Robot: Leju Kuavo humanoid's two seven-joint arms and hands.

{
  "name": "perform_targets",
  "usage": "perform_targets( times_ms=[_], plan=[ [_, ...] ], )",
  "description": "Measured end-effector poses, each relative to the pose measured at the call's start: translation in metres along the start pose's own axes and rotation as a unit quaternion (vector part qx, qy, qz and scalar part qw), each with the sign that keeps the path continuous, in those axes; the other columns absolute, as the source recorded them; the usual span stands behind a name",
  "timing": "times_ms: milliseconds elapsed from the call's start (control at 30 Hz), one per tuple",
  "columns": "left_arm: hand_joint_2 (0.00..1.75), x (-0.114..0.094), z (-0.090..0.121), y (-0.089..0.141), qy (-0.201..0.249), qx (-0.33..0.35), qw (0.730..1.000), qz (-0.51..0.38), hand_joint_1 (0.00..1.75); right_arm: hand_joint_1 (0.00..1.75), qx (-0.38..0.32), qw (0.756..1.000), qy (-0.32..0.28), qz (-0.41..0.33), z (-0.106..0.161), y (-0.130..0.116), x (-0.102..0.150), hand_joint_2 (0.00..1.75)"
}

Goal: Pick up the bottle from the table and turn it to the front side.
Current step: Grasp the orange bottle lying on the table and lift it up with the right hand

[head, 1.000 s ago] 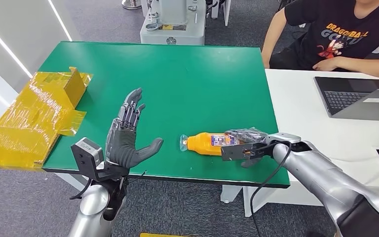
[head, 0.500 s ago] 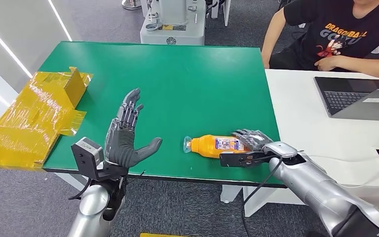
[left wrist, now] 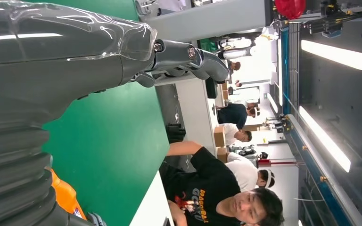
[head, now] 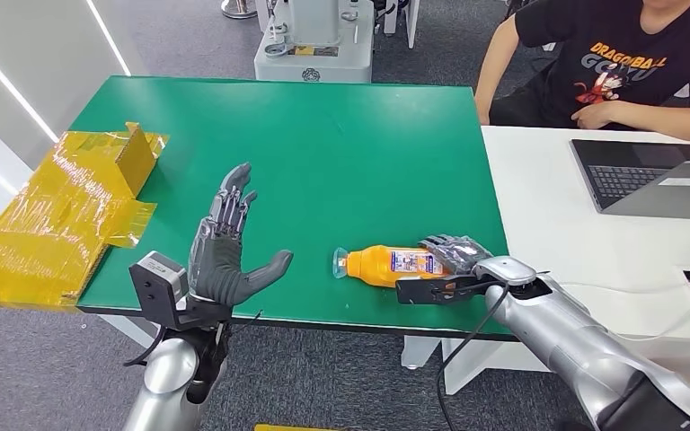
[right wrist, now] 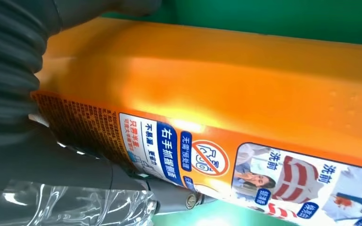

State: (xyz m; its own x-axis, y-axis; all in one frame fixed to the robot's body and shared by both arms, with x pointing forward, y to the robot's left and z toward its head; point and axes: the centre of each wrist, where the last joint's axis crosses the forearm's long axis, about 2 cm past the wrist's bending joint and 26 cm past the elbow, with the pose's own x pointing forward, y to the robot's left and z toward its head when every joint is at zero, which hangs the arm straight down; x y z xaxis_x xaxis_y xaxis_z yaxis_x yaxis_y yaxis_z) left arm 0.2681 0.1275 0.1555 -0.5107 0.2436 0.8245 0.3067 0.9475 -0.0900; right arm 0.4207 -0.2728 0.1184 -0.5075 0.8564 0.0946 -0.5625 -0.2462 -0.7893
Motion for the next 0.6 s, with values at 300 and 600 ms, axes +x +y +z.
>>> perform_targets(
  times_ms=[300,600],
  plan=[
    [1.75,-0.0003,0.0009,0.0005,0.001,0.000,1.000,-0.001,0.00,1.74,0.000,1.000,-0.002,0.001,-0.0004,0.0003,0.0005,1.75],
    [1.75,-0.0009,0.0033,0.0003,0.004,0.002,1.000,-0.001,0.00,1.75,-0.017,1.000,-0.013,0.002,-0.0006,0.0019,0.0006,1.75]
  ],
)
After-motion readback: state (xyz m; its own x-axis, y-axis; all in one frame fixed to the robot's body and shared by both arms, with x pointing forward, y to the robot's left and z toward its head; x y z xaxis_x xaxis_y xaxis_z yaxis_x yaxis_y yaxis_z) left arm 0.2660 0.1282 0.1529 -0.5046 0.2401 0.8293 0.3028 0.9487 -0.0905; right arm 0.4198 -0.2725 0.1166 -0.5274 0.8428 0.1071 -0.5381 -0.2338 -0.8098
